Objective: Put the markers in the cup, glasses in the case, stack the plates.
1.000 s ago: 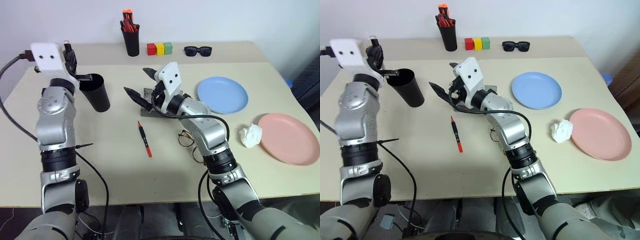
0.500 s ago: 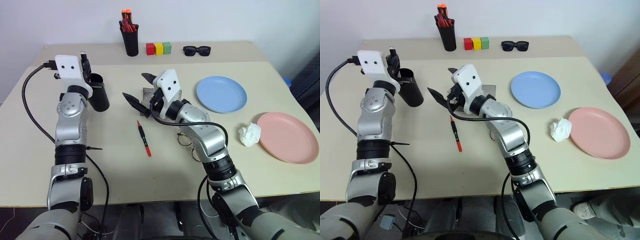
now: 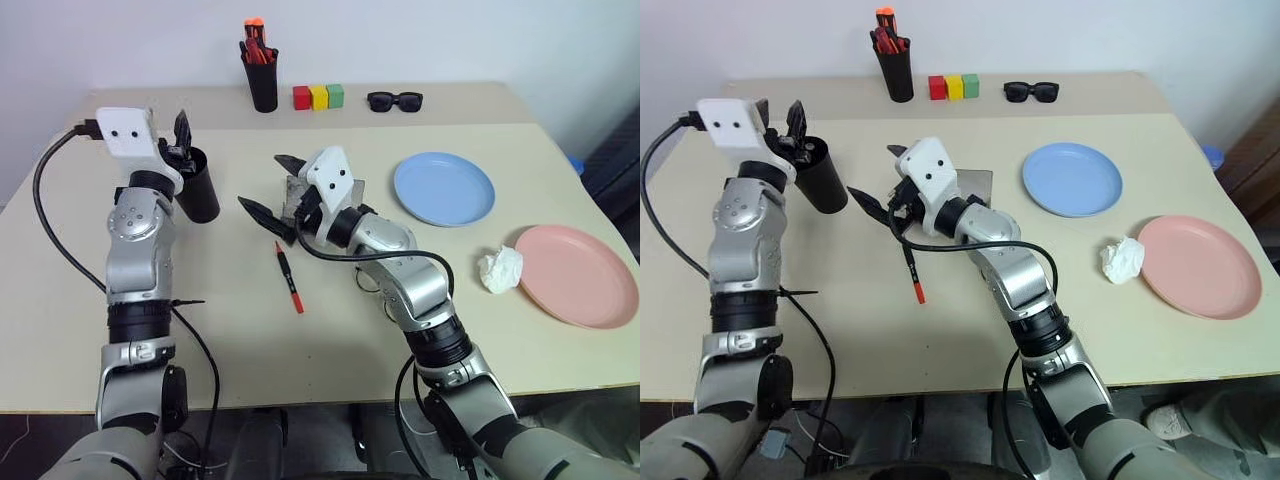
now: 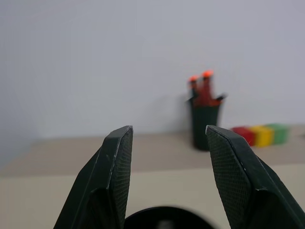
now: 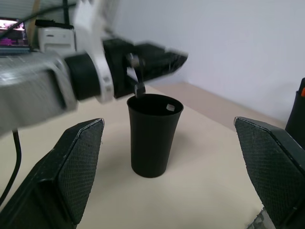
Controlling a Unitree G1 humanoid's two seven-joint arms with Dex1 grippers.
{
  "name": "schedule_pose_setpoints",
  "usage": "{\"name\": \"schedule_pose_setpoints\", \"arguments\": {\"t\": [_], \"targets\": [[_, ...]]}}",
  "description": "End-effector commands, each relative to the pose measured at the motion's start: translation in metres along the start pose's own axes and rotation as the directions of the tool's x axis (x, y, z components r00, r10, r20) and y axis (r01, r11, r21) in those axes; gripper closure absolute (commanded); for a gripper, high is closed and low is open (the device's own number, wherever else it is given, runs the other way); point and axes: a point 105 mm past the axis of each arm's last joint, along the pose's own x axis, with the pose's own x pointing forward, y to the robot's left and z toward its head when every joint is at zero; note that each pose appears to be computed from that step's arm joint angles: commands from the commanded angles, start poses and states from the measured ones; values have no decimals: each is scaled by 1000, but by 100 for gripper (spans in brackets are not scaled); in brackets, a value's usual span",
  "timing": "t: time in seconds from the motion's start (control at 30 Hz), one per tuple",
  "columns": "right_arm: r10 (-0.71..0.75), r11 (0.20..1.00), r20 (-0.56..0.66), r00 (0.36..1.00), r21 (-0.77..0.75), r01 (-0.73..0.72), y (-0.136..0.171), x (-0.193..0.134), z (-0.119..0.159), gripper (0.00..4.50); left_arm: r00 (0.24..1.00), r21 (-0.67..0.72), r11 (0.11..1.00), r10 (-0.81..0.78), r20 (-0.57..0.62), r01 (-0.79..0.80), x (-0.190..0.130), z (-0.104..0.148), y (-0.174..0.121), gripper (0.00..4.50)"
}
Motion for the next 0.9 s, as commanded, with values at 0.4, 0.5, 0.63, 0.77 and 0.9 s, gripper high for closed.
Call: {"name": "schedule_pose_setpoints", "arguments": {"t": [0.4, 0.5, 0.63, 0.77, 0.9], "targets": [[231, 969, -209, 950, -40, -245, -13, -97, 4, 0, 613, -201, 924, -369, -699, 326, -124, -69, -88, 5], [243, 966, -206, 948, -33, -255, -10, -94, 3, 0, 521, -196, 945, -310, -796, 263, -131, -85, -88, 5], [274, 958, -215, 937, -28, -286, -2, -92, -2, 0, 480, -185, 954, -279, -832, 235, -124, -92, -99, 5], [283, 955, -217, 934, -28, -295, 1, -90, -3, 0, 451, -177, 942, -294, -842, 285, -118, -96, -115, 5], [289, 954, -213, 933, -25, -300, 3, -89, -3, 0, 427, -197, 931, -320, -846, 307, -112, -98, -125, 5]]}}
